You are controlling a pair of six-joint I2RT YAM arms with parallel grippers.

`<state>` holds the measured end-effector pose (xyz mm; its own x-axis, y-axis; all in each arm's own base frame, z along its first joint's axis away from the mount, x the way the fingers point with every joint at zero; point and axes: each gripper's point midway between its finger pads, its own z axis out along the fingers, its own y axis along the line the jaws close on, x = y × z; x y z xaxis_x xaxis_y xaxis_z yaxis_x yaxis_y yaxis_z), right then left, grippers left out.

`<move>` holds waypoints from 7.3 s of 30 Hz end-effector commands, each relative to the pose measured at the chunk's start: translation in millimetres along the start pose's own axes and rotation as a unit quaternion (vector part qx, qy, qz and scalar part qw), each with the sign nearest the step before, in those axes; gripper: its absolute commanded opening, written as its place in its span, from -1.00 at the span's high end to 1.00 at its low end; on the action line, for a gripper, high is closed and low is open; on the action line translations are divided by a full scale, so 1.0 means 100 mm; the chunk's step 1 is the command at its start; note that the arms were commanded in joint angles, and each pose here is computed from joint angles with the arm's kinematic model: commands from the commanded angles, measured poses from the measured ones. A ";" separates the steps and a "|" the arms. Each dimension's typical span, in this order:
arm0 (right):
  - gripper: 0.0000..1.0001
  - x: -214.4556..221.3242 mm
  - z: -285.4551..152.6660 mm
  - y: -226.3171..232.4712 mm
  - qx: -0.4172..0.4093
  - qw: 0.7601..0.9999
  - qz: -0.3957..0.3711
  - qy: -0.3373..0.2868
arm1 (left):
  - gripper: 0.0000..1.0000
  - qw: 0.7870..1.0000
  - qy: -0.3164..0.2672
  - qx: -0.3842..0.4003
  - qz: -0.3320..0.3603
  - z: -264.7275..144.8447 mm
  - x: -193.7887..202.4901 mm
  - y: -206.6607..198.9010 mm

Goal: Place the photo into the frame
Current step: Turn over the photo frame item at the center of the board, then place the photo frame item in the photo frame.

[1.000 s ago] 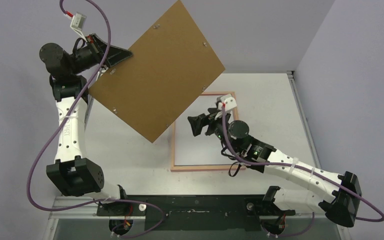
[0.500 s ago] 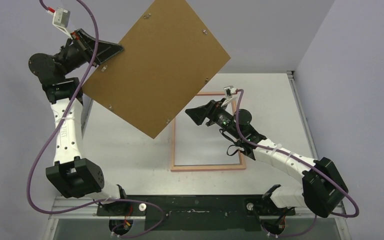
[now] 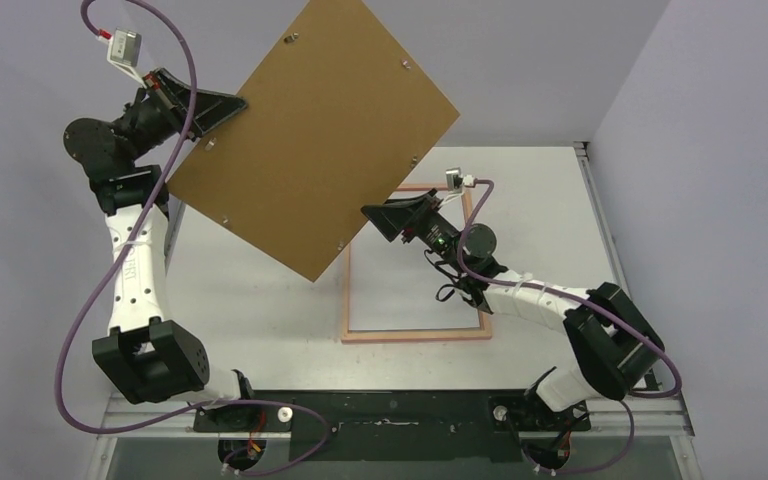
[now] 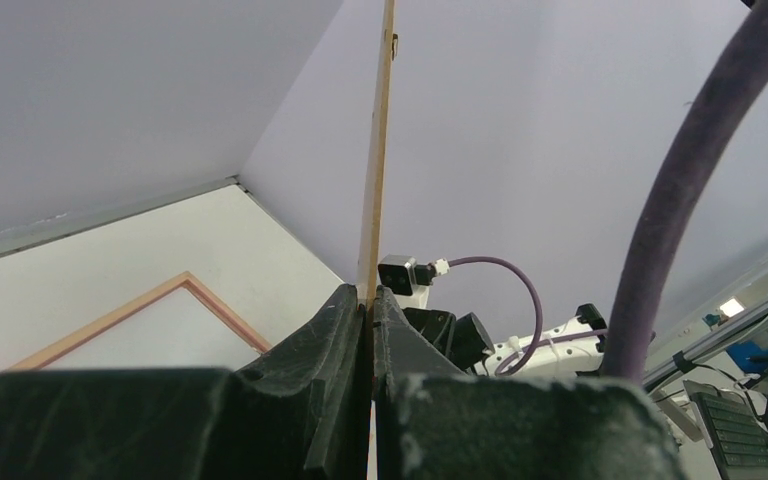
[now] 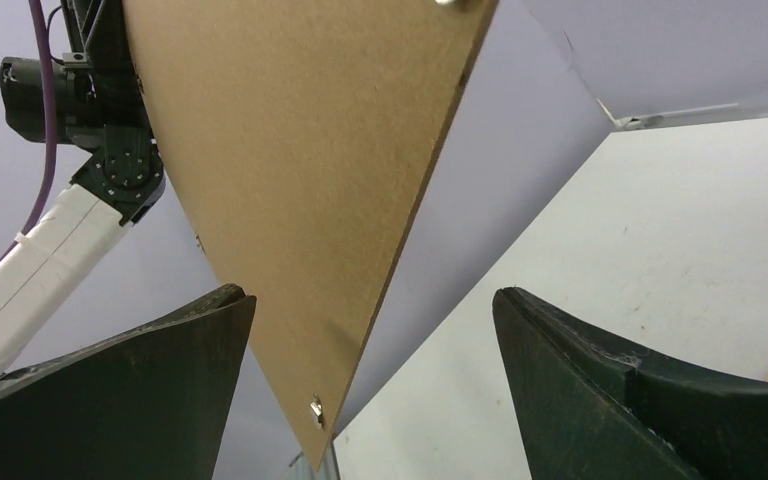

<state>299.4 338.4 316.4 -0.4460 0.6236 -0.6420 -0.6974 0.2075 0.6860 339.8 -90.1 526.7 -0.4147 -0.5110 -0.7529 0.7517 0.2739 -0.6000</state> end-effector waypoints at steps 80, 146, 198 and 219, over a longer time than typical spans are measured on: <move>0.89 -0.75 -0.87 -0.87 0.259 0.939 0.058 0.217 | -0.55 0.836 0.357 -0.416 -0.028 -0.72 2.76 2.26; 0.89 -0.43 -1.02 -1.64 0.265 0.930 0.154 0.203 | -0.01 0.816 0.429 -0.377 -0.091 -0.43 3.62 2.53; 0.34 -0.02 -1.39 -2.12 0.368 0.890 0.108 0.248 | 0.60 0.829 0.421 -0.350 -0.115 -0.36 4.05 2.78; -0.91 0.06 -1.82 -2.43 0.517 0.776 -0.045 0.359 | 0.66 0.840 0.407 -0.349 -0.086 -0.34 3.82 2.67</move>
<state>354.6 164.2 71.9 -0.9009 0.1086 -0.4201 -0.0652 0.9233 0.3785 354.6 -185.1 44.6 -0.9474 0.0392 -0.3175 0.2121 0.8200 -0.5316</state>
